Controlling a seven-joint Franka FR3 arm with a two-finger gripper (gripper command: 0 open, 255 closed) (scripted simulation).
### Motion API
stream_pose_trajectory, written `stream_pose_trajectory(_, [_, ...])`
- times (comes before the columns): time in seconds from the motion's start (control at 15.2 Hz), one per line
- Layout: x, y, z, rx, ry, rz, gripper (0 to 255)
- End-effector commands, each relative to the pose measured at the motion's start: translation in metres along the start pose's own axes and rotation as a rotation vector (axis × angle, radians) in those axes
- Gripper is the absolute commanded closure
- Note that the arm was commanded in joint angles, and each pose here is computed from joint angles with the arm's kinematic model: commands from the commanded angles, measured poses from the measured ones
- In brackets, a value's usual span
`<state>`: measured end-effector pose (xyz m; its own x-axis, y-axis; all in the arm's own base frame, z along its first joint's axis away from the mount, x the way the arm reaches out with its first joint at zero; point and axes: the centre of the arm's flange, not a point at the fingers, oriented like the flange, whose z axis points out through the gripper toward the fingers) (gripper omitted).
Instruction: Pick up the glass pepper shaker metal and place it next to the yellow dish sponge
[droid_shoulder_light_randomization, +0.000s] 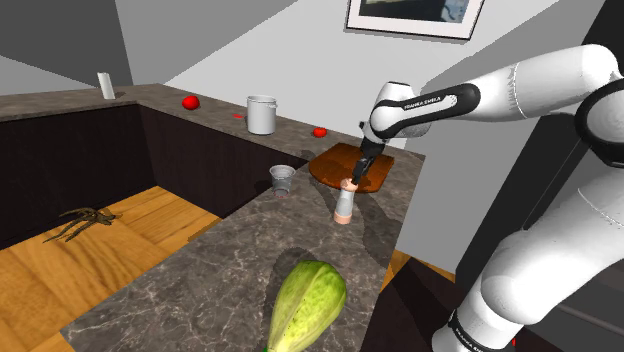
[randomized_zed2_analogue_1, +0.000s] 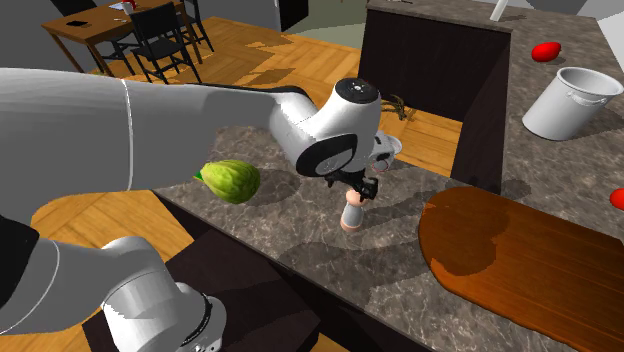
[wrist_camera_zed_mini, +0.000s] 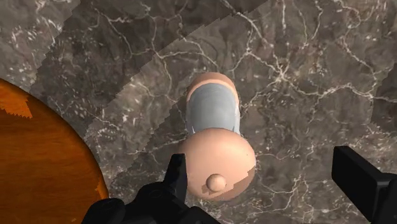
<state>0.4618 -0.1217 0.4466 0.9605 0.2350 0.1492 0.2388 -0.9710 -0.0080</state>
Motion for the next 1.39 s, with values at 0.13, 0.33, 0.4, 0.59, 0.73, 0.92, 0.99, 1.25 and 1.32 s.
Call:
stream_pose_trajectory(0.13, [0.013, 0.025, 0.021, -0.007, 0.008, -0.019, 0])
stream_pose_trajectory(0.33, [0.013, 0.025, 0.037, -0.007, 0.008, -0.019, 0])
stream_pose_trajectory(0.4, [0.013, 0.025, 0.042, -0.007, 0.008, -0.019, 0])
stream_pose_trajectory(0.59, [0.013, 0.025, 0.056, -0.007, 0.008, -0.019, 0])
stream_pose_trajectory(0.73, [0.013, 0.025, 0.056, -0.007, 0.008, -0.019, 0])
stream_pose_trajectory(0.92, [0.013, 0.025, 0.056, -0.007, 0.008, -0.019, 0])
stream_pose_trajectory(0.99, [0.013, 0.025, 0.056, -0.007, 0.008, -0.019, 0])
stream_pose_trajectory(1.25, [0.013, 0.025, 0.056, -0.007, 0.007, -0.019, 255])
stream_pose_trajectory(1.32, [0.013, 0.025, 0.056, -0.007, 0.007, -0.019, 255])
